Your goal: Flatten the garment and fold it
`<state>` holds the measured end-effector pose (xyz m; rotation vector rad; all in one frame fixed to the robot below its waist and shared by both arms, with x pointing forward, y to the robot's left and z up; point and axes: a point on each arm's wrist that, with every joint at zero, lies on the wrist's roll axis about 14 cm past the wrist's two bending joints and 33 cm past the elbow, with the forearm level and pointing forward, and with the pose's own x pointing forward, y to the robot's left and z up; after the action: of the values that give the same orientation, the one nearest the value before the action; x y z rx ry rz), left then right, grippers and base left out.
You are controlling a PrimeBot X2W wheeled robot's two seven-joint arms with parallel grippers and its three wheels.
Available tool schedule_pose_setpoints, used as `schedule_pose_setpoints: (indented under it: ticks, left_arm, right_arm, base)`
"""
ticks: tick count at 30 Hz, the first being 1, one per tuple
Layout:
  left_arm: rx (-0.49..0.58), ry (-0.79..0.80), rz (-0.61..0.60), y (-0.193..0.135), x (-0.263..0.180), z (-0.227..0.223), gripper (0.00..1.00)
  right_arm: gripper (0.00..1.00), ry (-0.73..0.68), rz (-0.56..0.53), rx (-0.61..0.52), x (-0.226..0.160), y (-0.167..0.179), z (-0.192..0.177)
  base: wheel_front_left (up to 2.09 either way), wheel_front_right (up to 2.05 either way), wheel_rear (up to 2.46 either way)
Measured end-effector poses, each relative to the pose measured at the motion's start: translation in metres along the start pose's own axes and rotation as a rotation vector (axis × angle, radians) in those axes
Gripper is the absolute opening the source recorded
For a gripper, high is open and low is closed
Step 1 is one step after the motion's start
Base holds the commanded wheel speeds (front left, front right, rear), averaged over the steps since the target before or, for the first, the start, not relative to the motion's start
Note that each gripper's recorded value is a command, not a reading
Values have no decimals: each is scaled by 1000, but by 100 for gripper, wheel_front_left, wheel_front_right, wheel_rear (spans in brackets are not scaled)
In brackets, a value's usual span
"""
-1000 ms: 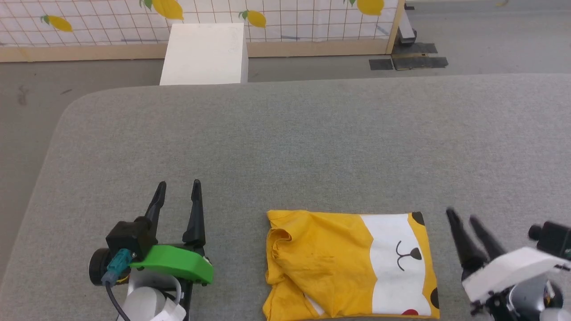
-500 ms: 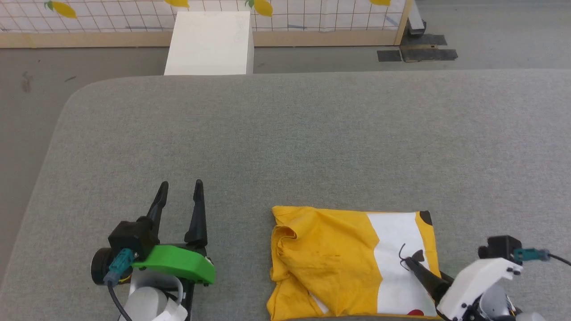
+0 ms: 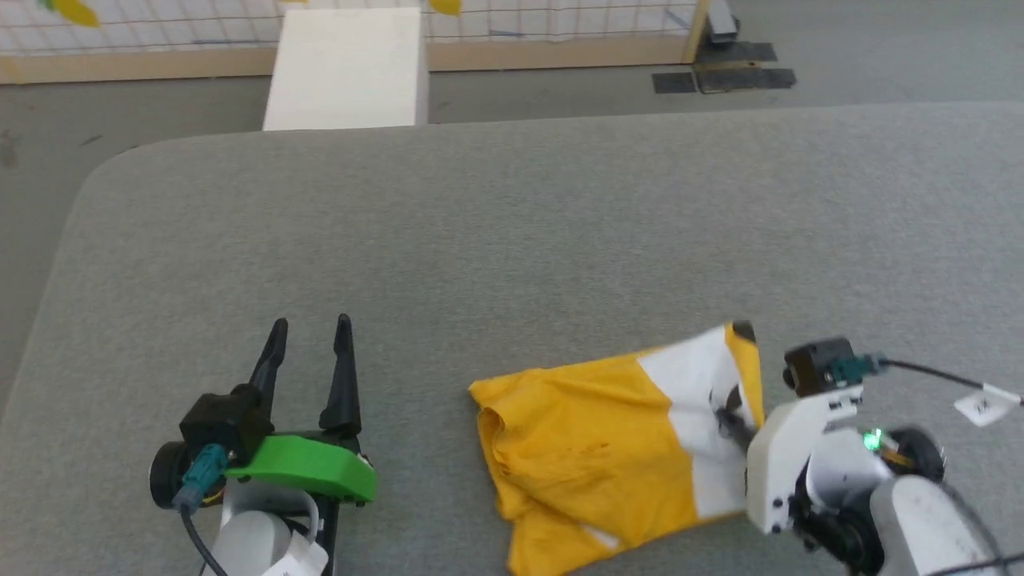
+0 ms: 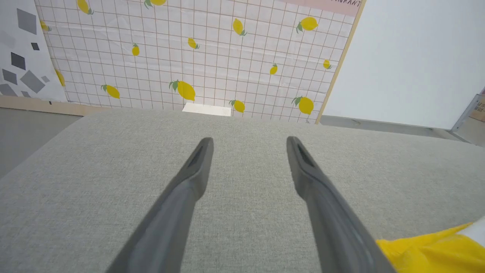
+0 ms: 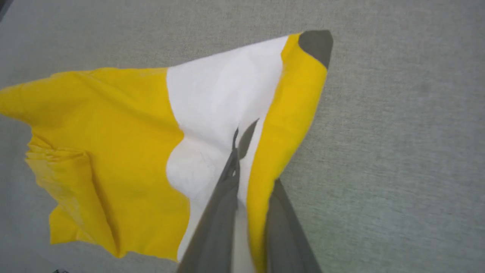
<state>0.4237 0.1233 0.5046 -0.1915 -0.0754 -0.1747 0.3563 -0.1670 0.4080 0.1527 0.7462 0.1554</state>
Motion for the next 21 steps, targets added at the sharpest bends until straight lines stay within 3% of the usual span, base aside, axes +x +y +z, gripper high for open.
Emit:
schedule_pose_setpoints:
  ticks: [5,8,15,21]
  left_arm:
    - [-13,4,-54,-19,13,-6,100]
    - [-20,9,-98,-34,22,-11,100]
    - [-12,7,-221,-72,50,-22,100]
    - [-13,9,-336,-105,72,-37,100]
  right_arm:
    - [0,-73,-146,-226,-13,-42,36]
    - [0,-129,-251,-293,-25,-75,59]
    - [0,-223,-501,-286,-66,-161,92]
    - [0,-250,-713,-212,-108,-231,95]
  base:
    - [0,0,0]
    - [0,0,0]
    - [0,0,0]
    - [0,0,0]
